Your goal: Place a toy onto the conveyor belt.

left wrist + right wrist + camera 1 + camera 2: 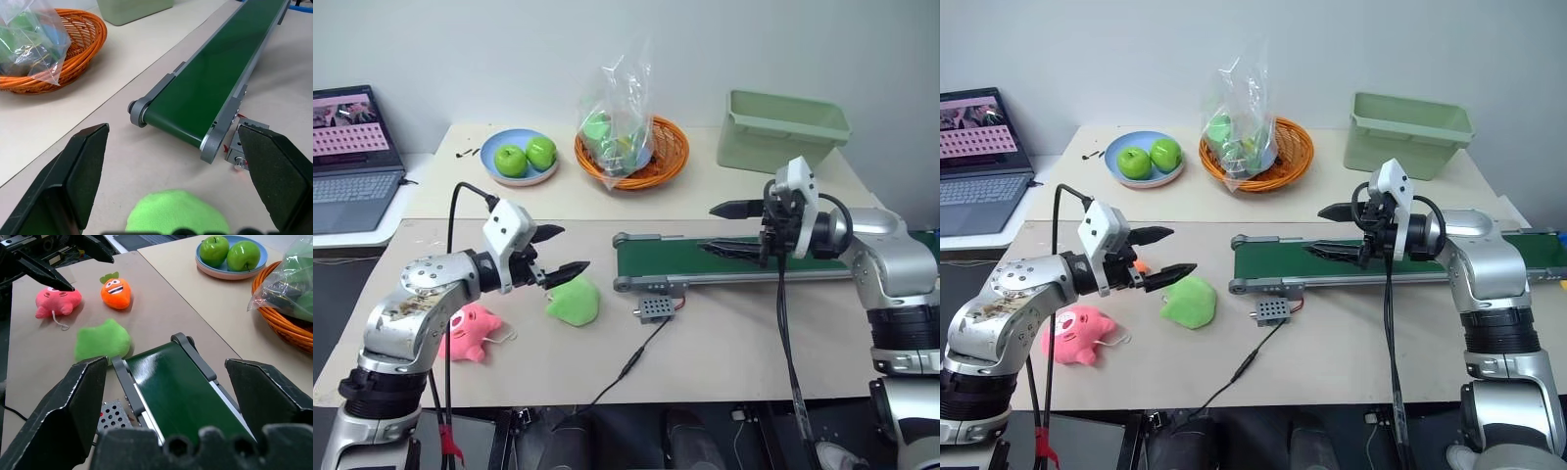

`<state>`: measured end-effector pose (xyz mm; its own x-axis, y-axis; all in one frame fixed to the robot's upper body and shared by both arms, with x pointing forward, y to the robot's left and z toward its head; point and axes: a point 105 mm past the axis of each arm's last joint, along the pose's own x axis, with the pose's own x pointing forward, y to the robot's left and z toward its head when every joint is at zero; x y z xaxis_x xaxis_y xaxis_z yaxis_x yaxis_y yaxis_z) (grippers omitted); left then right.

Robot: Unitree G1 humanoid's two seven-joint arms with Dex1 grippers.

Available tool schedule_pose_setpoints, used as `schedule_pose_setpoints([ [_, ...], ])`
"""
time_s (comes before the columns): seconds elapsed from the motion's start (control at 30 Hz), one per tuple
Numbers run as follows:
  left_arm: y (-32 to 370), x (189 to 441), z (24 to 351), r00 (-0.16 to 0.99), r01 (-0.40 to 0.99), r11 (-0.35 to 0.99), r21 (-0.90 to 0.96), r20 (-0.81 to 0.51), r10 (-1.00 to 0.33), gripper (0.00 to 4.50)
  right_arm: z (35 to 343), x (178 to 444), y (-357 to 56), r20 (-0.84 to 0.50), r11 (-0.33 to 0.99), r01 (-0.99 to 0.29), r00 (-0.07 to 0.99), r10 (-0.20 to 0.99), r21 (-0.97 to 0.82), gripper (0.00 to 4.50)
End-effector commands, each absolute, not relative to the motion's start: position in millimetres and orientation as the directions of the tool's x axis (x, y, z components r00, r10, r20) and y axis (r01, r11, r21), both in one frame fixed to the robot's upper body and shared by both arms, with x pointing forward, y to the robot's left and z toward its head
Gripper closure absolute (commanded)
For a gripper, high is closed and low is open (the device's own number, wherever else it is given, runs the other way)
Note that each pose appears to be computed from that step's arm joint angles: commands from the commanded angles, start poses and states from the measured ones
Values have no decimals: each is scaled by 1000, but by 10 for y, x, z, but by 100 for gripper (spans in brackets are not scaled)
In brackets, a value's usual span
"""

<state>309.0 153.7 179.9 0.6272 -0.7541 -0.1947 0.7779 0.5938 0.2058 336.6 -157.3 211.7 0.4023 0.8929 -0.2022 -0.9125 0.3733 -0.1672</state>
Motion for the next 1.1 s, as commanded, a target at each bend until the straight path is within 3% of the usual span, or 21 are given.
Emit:
schedule_pose_setpoints([
  [0.03,1543,3082,1905,637,764,591,258,-163,-753,2,2268,3359,-1558,-188,353,-904,400,897,-241,0],
  [0.2,1625,3122,1868,681,729,633,262,-177,-711,2,2321,3373,-1554,-189,343,-902,397,898,-263,0],
  [0.47,2081,3065,2004,831,546,802,243,-40,-554,2,2332,3411,-1533,-202,312,-912,370,907,-266,0],
  [0.83,2598,2606,1417,970,241,960,144,-76,-232,2,2290,3413,-1447,-234,222,-944,280,931,-243,0],
  [1.1,2893,2567,1051,985,91,994,69,-154,-79,2,2285,3413,-1449,-245,215,-945,274,930,-245,0],
])
